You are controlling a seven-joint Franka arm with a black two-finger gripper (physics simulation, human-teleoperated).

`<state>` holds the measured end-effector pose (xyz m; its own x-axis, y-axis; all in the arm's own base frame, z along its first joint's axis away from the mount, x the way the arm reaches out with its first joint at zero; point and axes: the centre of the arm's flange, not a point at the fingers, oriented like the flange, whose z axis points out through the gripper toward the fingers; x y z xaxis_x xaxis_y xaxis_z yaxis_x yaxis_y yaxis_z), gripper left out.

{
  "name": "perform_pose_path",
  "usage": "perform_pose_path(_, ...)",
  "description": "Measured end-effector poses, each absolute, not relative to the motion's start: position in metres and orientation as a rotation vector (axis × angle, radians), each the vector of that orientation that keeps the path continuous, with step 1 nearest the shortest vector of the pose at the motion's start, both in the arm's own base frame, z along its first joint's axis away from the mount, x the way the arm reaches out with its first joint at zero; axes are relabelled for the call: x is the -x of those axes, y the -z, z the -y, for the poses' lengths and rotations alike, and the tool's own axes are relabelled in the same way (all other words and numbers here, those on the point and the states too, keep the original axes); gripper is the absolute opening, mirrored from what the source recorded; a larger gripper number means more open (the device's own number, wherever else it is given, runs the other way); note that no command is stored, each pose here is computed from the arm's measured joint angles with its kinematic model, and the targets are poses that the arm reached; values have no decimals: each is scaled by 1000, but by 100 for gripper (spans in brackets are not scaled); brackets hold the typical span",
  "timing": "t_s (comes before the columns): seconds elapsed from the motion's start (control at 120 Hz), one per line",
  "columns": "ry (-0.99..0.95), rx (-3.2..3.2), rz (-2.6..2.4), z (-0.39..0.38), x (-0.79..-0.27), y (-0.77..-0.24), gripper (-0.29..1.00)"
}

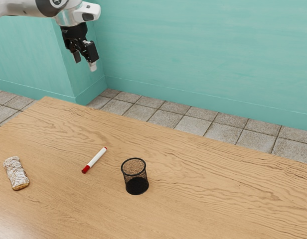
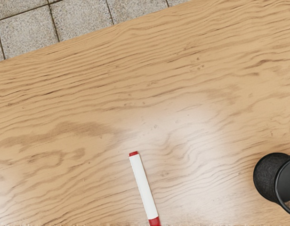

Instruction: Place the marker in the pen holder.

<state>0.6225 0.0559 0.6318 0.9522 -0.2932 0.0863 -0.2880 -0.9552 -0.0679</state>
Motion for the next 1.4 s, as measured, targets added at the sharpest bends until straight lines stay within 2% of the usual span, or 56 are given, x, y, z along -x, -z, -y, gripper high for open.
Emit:
perform_pose_path(0.367, 114, 3065, -372, -55, -627, -624, 68)
perform_pose_path(0.542, -198, 3068, -363, -47, -686, -473, 68)
perform_pose_path(0.65, -275, 3078, -305, -71, -691, -421, 68)
perform_pose_path(0.775, -350, 3112, -294, -84, -653, -371, 68)
perform_pose_path(1.025, -332, 3103, -383, -86, -563, -306, 68)
perform_pose_path(1.4, -153, 3061, -491, -90, -564, -258, 68)
